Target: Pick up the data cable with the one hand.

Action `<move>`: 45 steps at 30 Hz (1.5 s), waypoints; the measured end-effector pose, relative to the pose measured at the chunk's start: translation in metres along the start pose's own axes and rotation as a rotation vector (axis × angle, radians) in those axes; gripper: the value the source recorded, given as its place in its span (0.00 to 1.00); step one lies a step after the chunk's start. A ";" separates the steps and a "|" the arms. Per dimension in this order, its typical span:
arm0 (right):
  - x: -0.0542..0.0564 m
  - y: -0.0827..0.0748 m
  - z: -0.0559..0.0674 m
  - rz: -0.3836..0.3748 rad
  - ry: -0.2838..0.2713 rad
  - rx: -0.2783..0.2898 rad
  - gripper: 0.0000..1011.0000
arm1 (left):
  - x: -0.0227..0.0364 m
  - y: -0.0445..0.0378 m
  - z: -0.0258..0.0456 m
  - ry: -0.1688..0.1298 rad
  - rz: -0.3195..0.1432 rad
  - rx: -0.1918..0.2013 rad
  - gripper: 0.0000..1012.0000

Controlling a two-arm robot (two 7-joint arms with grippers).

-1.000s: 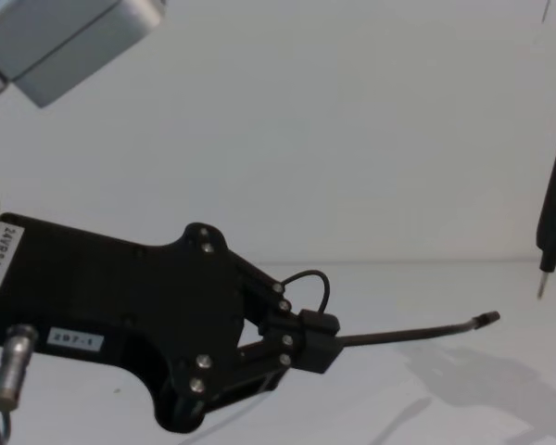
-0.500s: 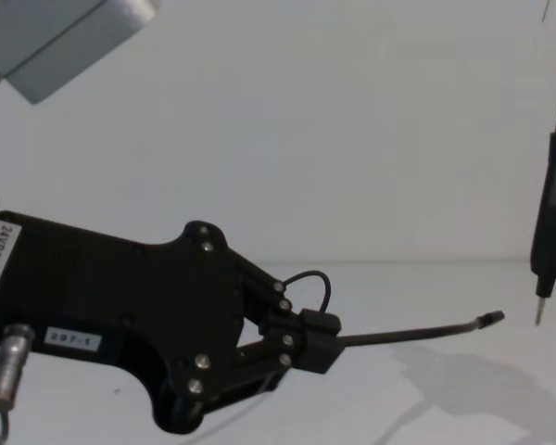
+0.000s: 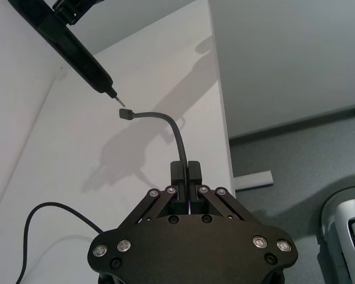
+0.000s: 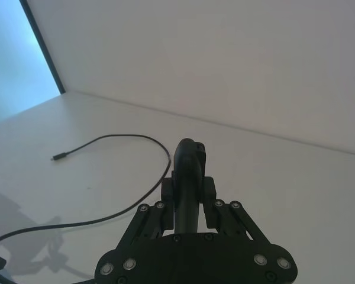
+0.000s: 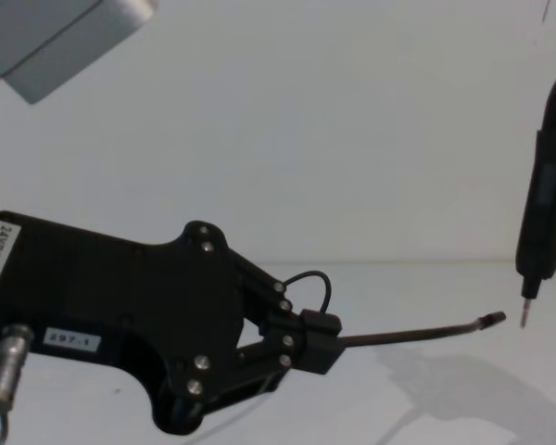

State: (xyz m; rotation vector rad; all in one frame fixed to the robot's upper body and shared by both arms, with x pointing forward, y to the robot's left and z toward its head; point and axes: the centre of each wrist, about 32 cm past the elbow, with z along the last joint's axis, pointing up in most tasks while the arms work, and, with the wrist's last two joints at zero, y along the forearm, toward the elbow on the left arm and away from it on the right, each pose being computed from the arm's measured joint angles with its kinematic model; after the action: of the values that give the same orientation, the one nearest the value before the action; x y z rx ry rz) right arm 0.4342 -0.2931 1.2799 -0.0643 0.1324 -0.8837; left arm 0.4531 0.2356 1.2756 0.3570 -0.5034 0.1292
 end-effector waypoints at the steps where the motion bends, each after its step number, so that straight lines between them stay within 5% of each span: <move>1: 0.000 0.000 0.000 0.000 0.000 0.000 0.28 | 0.0000 0.0000 0.0000 0.000 0.000 0.000 0.04; 22: -0.002 -0.001 -0.002 0.047 -0.009 0.057 0.28 | 0.0000 0.0001 0.0001 -0.001 0.000 0.000 0.04; 45: -0.002 0.001 -0.004 0.038 -0.024 0.059 0.28 | 0.0000 0.0000 0.0000 0.000 0.000 0.000 0.04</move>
State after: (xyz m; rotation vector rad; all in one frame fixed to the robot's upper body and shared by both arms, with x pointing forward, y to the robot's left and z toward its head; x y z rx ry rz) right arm 0.4328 -0.2908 1.2758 -0.0176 0.0853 -0.8478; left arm 0.4531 0.2356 1.2757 0.3571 -0.5038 0.1291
